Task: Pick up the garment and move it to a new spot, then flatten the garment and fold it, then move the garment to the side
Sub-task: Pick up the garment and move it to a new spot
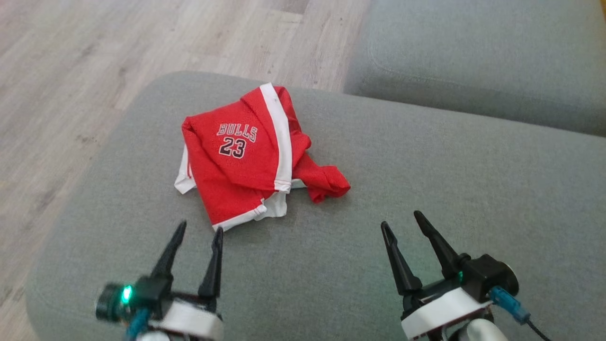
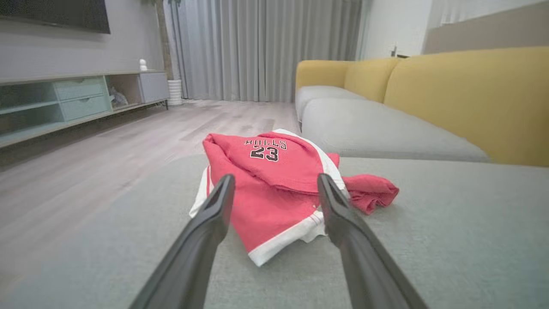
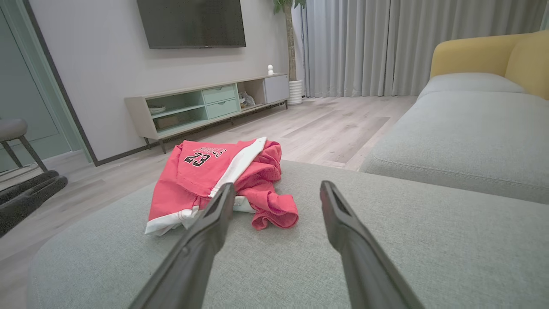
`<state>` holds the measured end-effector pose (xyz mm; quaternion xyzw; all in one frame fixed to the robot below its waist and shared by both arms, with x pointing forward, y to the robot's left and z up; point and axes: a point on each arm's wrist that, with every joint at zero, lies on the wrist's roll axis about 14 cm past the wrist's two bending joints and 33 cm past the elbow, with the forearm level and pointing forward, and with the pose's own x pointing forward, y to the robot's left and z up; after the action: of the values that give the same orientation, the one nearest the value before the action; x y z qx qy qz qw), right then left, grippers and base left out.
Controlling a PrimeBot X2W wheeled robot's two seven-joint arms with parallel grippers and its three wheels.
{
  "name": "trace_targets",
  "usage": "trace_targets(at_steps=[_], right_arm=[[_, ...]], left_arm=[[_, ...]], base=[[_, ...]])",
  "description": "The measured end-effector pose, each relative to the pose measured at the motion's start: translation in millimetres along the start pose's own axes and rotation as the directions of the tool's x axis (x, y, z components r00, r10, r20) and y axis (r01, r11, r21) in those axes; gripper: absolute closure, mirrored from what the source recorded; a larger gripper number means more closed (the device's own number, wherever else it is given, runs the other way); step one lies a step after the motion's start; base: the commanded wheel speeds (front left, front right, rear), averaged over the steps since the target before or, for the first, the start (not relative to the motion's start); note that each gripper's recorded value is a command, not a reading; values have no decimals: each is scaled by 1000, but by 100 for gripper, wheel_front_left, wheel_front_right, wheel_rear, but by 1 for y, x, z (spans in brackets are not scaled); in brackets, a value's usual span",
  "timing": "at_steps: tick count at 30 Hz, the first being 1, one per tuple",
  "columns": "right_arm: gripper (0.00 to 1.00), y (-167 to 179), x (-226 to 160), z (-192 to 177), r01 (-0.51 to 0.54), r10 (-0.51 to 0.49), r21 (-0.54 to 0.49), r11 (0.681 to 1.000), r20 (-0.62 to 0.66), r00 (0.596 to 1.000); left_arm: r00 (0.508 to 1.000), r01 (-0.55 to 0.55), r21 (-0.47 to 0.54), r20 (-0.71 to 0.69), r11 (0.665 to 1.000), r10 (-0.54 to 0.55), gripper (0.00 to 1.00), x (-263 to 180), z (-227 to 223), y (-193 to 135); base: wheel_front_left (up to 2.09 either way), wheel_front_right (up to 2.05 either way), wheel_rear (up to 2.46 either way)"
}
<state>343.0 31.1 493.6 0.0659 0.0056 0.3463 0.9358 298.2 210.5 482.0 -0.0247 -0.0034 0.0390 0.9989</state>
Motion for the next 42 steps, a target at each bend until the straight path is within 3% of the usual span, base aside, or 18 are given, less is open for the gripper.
trace_targets(at_steps=[3, 7, 11, 17, 23, 33, 36, 37, 38, 42], right_arm=[[0, -7, 2, -5, 15, -15, 4, 1000, -13, 1000], [0, -24, 11, -6, 45, -45, 9, 999, -7, 999], [0, -39, 20, -7, 67, -67, 14, 998, -2, 998], [0, -61, 25, -18, 112, -111, 26, 993, -21, 994], [0, -82, 26, -25, 157, -156, 33, 987, -31, 987], [0, -101, 18, -34, 212, -209, 47, 976, -54, 976], [0, -102, 17, -33, 214, -212, 45, 976, -52, 976], [0, -102, 17, -33, 215, -213, 45, 976, -50, 976], [0, -102, 18, -32, 215, -213, 45, 976, -46, 976], [0, -101, 18, -25, 213, -212, 41, 976, -31, 977]], left_arm=[[998, 56, 73, -9, 996, -56, 0, 22, 5, 1], [990, 141, 197, -17, 970, -140, 0, 85, 40, -2], [973, 214, 294, -150, 932, -176, 0, 139, 49, -10], [891, 339, 272, -402, 901, -214, 0, 185, 24, -27], [816, 414, 218, -520, 884, -254, 0, 213, 4, -43], [665, 492, 172, -707, 853, -241, 0, 206, -60, -53], [644, 493, 155, -726, 856, -239, 0, 202, -65, -52], [641, 495, 154, -729, 855, -240, 23, 202, -65, -52], [639, 497, 152, -730, 854, -242, 100, 202, -65, -53], [679, 493, 154, -683, 856, -268, 100, 208, -49, -55]], base=[[0, 0, 0], [0, 0, 0], [0, 0, 0], [0, 0, 0], [0, 0, 0], [0, 0, 0], [0, 0, 0], [0, 0, 0], [0, 0, 0], [0, 0, 0]])
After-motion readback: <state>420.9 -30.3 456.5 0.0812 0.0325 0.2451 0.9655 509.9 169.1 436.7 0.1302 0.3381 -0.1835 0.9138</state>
